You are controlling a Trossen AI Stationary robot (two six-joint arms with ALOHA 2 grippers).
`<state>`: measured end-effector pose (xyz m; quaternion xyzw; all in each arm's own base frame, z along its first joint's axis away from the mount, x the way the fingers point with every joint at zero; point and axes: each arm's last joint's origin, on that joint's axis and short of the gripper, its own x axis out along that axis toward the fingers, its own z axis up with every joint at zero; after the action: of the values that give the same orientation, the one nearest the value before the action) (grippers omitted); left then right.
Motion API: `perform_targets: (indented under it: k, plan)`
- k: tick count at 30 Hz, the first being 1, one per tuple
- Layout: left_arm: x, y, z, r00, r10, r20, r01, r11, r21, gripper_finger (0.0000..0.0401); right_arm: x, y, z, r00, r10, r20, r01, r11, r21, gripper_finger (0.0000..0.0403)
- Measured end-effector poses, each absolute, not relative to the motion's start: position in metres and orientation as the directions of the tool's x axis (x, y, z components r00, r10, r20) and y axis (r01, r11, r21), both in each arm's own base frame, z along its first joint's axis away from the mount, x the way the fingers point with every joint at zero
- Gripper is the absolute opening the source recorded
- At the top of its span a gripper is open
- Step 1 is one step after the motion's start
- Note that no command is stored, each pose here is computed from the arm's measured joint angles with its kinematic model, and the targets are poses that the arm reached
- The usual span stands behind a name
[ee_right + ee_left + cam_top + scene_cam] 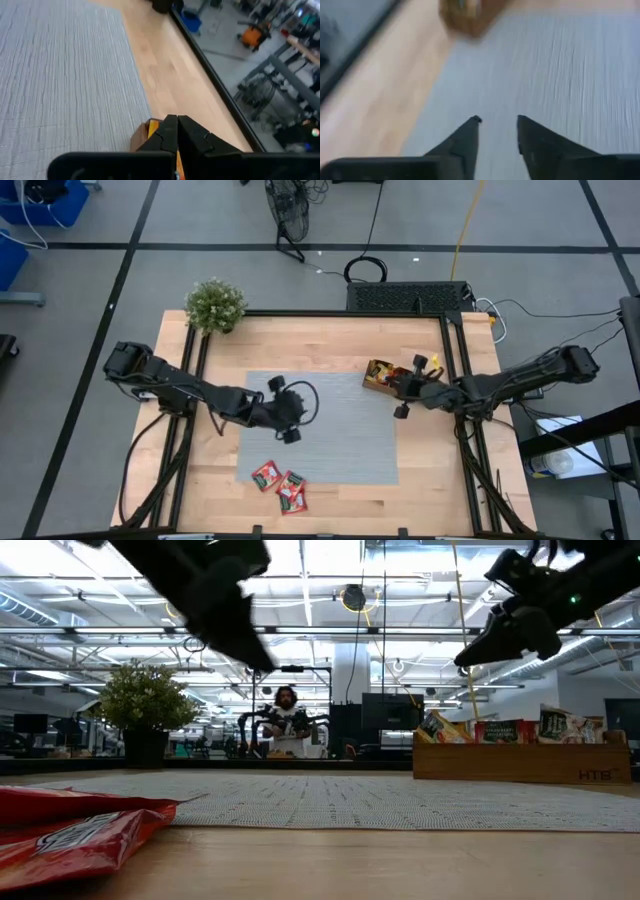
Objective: Pick & Place Tea
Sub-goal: Put the red tea bag into the middle section of the wooden organizer
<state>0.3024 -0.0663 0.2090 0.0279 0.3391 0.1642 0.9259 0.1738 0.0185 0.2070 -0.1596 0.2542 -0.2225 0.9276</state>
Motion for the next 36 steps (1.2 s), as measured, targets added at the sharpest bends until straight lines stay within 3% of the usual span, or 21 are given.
perform_targets:
  k: [3, 6, 11, 18, 23, 28, 36]
  plan:
    - [0.287, -0.077, 0.208, 0.575, 0.276, -0.771, -0.318, 0.943, 0.1, 0.0184, 0.17, 0.018, 0.195, 0.8, -0.488, -0.35, 0.326, 0.842, -0.429, 0.0]
    - [0.274, -0.096, 0.208, 0.478, 0.126, -0.869, -0.329, 0.943, -0.044, 0.0222, 0.167, 0.017, 0.185, 0.822, -0.483, -0.302, 0.333, 0.837, -0.434, 0.0]
    - [0.255, -0.132, 0.2, 0.384, 0.017, -0.923, -0.421, 0.893, -0.158, 0.0244, 0.161, 0.016, 0.173, 0.851, -0.478, -0.217, 0.358, 0.831, -0.426, 0.0]
    - [0.248, -0.169, 0.179, 0.347, -0.059, -0.936, -0.547, 0.798, -0.253, 0.0236, 0.158, 0.015, 0.171, 0.87, -0.474, -0.131, 0.382, 0.819, -0.428, 0.0]
    - [0.258, -0.19, 0.168, 0.395, -0.187, -0.899, -0.493, 0.783, -0.379, 0.0214, 0.158, 0.015, 0.172, 0.871, -0.474, -0.127, 0.384, 0.82, -0.424, 0.0]
    - [0.265, -0.205, 0.156, 0.447, -0.231, -0.864, -0.437, 0.787, -0.436, 0.0184, 0.158, 0.015, 0.172, 0.872, -0.473, -0.127, 0.386, 0.823, -0.417, 0.0]
    - [0.26, -0.214, 0.135, 0.293, -0.313, -0.904, -0.574, 0.698, -0.428, 0.0147, 0.158, 0.015, 0.172, 0.872, -0.472, -0.128, 0.388, 0.826, -0.408, 0.0]
